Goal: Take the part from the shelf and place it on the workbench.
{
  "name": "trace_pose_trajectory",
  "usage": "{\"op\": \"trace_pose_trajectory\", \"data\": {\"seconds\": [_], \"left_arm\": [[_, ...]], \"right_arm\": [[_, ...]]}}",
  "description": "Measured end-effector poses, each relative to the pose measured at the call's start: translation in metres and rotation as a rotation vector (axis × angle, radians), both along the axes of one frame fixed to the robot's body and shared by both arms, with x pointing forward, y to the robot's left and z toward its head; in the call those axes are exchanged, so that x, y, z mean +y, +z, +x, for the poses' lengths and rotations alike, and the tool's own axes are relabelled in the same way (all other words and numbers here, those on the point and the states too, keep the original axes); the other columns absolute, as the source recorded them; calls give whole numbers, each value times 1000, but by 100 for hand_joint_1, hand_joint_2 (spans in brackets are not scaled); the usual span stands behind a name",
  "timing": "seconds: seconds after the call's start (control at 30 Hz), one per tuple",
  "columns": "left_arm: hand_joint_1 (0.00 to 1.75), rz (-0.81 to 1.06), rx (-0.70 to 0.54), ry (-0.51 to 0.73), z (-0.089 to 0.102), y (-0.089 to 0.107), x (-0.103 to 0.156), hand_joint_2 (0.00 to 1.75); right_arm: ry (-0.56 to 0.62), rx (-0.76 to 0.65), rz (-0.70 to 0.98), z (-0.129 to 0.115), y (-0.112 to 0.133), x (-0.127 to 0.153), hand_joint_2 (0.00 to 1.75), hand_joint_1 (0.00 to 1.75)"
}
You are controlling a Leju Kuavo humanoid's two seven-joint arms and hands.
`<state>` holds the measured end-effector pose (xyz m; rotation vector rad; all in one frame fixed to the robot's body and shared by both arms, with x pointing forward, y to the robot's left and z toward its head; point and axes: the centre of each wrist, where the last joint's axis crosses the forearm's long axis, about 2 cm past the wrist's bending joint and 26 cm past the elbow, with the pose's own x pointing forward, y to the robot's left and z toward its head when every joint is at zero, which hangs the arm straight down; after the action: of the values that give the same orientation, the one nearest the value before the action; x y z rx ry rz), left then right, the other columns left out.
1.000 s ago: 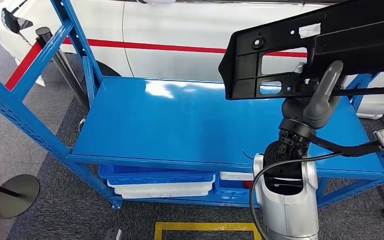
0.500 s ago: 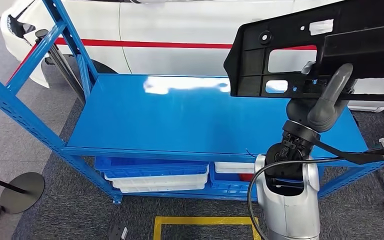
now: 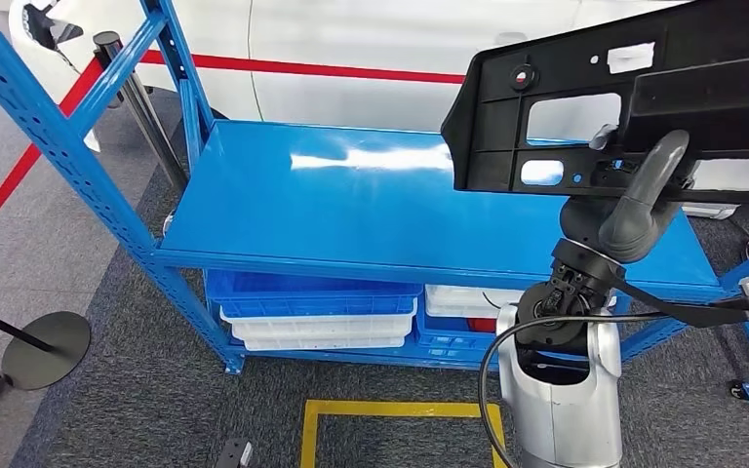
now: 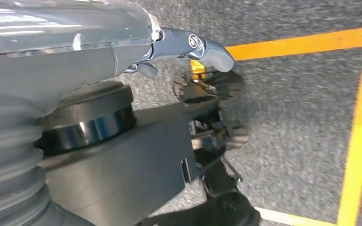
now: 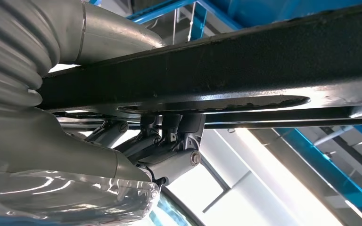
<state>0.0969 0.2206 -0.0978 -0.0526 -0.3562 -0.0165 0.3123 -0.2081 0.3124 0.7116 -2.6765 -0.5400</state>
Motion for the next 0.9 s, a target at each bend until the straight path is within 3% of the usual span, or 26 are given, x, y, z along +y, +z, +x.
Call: {"op": "trace_pose_trajectory", "data": {"seconds": [0.9], "left_arm": [[0, 14, 15, -55, 2, 1, -4, 175]], "right_arm": [[42, -6, -18, -1, -11, -2, 175, 175]]}}
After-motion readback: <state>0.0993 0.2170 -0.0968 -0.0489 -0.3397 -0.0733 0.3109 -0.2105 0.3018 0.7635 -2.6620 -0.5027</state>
